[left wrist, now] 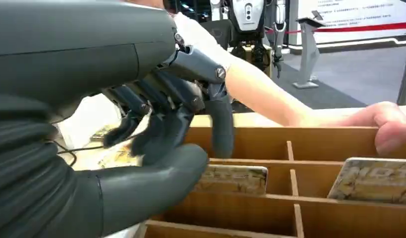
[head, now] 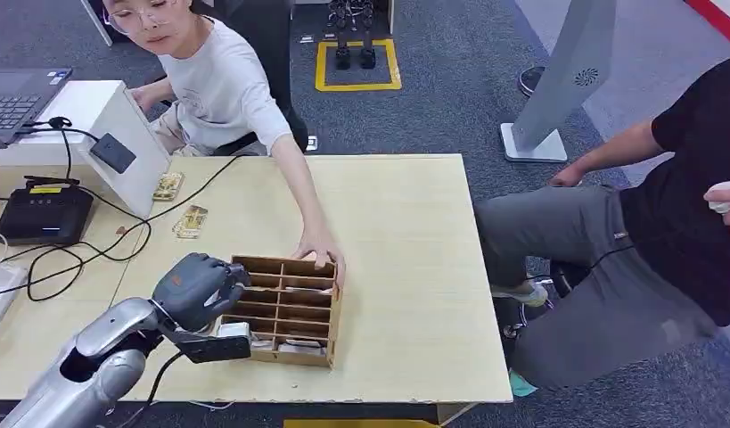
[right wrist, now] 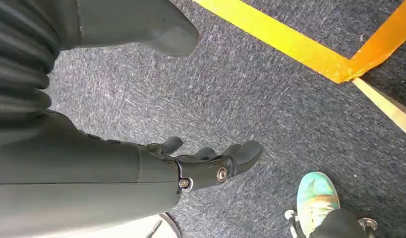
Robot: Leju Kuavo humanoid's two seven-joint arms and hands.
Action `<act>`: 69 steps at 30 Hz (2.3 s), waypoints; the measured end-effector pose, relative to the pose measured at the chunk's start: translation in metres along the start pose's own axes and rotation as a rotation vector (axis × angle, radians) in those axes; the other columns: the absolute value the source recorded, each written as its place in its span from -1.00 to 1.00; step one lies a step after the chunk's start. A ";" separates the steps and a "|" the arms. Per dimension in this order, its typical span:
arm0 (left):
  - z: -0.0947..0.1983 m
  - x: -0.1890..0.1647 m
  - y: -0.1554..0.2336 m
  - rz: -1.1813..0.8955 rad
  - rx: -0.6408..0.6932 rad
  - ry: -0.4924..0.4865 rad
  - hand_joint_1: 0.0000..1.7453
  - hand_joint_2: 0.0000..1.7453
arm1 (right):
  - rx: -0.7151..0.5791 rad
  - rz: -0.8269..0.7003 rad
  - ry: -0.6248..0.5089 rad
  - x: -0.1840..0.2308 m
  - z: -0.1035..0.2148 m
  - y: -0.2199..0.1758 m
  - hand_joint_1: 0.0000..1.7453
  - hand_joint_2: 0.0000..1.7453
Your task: Pass the card to the sensor for recognition and then transmit it.
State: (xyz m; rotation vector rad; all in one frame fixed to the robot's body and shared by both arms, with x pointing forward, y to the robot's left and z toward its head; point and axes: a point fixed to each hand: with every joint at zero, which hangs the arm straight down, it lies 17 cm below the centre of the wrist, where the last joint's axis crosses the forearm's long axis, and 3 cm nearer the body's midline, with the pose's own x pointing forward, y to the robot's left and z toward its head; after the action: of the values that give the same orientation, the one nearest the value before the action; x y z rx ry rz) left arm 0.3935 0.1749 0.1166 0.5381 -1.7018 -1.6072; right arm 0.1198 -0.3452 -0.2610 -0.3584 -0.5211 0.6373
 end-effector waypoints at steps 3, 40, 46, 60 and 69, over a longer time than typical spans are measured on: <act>-0.002 0.001 0.007 0.001 0.029 0.003 -1.00 1.00 | 0.000 0.000 0.000 0.000 0.000 0.000 -1.00 1.00; -0.002 0.002 0.041 -0.041 0.062 -0.030 -1.00 1.00 | 0.011 0.023 -0.004 0.000 0.000 0.002 -1.00 1.00; 0.000 0.000 0.037 -0.046 0.044 -0.030 -1.00 1.00 | 0.010 0.023 -0.004 0.000 0.000 0.002 -1.00 1.00; 0.004 -0.001 0.030 -0.053 0.009 -0.045 -1.00 1.00 | 0.012 0.025 -0.005 0.000 0.000 0.002 -1.00 1.00; 0.003 0.005 0.018 -0.060 -0.015 -0.052 -1.00 1.00 | 0.012 0.026 -0.006 0.000 0.000 0.002 -1.00 1.00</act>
State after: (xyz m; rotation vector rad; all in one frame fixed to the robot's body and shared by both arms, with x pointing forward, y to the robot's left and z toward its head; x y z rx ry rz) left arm 0.3915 0.1755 0.1350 0.5494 -1.7252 -1.6883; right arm 0.1192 -0.3436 -0.2615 -0.3526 -0.5186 0.6662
